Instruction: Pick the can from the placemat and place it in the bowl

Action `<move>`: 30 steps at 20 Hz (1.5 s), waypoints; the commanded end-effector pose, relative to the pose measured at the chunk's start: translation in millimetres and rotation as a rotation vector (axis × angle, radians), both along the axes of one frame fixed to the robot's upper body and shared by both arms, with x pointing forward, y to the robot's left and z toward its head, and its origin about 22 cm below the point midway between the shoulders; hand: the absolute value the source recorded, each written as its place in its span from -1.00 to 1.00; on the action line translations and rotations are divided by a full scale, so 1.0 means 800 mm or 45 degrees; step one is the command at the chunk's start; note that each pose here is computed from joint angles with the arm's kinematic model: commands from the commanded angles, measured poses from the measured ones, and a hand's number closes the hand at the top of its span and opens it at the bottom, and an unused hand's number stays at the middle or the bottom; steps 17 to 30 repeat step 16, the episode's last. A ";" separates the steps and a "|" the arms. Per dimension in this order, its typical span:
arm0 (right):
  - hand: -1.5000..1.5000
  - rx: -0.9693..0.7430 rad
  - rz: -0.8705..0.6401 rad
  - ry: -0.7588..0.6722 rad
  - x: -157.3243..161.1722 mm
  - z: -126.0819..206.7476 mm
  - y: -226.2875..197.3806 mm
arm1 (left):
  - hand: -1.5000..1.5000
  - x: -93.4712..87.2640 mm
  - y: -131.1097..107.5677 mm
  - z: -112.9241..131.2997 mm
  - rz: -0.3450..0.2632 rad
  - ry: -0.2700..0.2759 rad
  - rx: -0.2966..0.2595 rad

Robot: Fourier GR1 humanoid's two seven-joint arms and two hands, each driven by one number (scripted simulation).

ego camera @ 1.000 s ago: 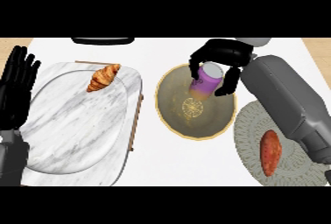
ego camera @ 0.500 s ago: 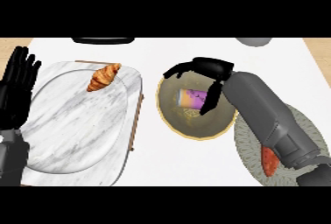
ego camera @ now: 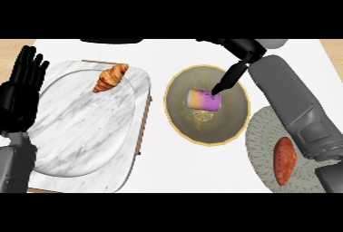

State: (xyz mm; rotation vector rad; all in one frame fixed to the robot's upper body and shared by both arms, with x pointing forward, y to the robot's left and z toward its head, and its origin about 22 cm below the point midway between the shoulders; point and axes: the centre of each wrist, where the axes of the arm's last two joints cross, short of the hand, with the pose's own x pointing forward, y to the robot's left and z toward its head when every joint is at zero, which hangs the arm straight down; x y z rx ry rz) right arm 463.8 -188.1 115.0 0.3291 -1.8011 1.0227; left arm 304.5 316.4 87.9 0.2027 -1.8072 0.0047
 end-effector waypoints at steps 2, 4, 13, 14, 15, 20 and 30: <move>-1.00 0.147 -0.117 0.091 0.007 0.023 -0.079 | 0.00 -0.010 -0.020 -0.016 -0.028 -0.002 -0.004; -1.00 0.164 -0.171 0.109 0.009 0.037 -0.093 | 0.00 0.002 -0.011 0.008 -0.053 -0.032 0.006; -1.00 0.236 -0.215 0.106 -0.007 0.055 -0.178 | 0.00 0.015 -0.027 0.017 -0.086 -0.059 0.000; -1.00 0.242 -0.223 0.135 -0.008 0.059 -0.185 | 0.00 0.010 -0.016 0.020 -0.089 -0.061 -0.006; -1.00 0.243 -0.229 0.138 -0.009 0.062 -0.190 | 0.00 0.011 -0.020 0.018 -0.104 -0.061 0.002; -1.00 0.239 -0.213 0.136 -0.006 0.061 -0.180 | 0.00 0.015 -0.030 0.021 -0.111 -0.075 -0.012; -1.00 0.239 -0.213 0.136 -0.006 0.061 -0.180 | 0.00 0.015 -0.030 0.021 -0.111 -0.075 -0.012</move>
